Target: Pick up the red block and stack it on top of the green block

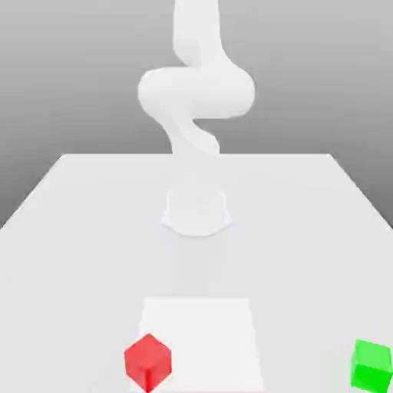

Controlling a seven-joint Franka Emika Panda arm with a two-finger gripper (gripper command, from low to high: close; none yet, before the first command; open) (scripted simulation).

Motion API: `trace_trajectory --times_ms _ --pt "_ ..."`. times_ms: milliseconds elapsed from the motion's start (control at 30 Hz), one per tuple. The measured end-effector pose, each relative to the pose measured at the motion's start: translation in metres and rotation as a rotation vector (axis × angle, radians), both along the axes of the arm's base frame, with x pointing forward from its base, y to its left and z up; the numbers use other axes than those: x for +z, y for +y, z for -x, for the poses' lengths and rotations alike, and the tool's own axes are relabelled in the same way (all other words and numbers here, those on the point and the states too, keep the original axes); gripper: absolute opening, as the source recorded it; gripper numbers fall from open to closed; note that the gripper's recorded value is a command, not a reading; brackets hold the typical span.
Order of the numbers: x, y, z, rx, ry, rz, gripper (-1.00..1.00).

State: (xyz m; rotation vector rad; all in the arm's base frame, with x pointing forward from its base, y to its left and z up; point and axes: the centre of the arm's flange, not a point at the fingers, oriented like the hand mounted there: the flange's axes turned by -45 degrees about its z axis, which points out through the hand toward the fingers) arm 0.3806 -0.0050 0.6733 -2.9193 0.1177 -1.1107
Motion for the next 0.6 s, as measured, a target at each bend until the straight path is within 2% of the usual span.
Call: trace_trajectory --times_ms 300,600 --pt "-0.158 -0.025 -0.089 -0.211 0.259 -0.112 0.0" --pt "-0.331 -0.054 -0.113 -0.444 0.507 -0.202 0.0"
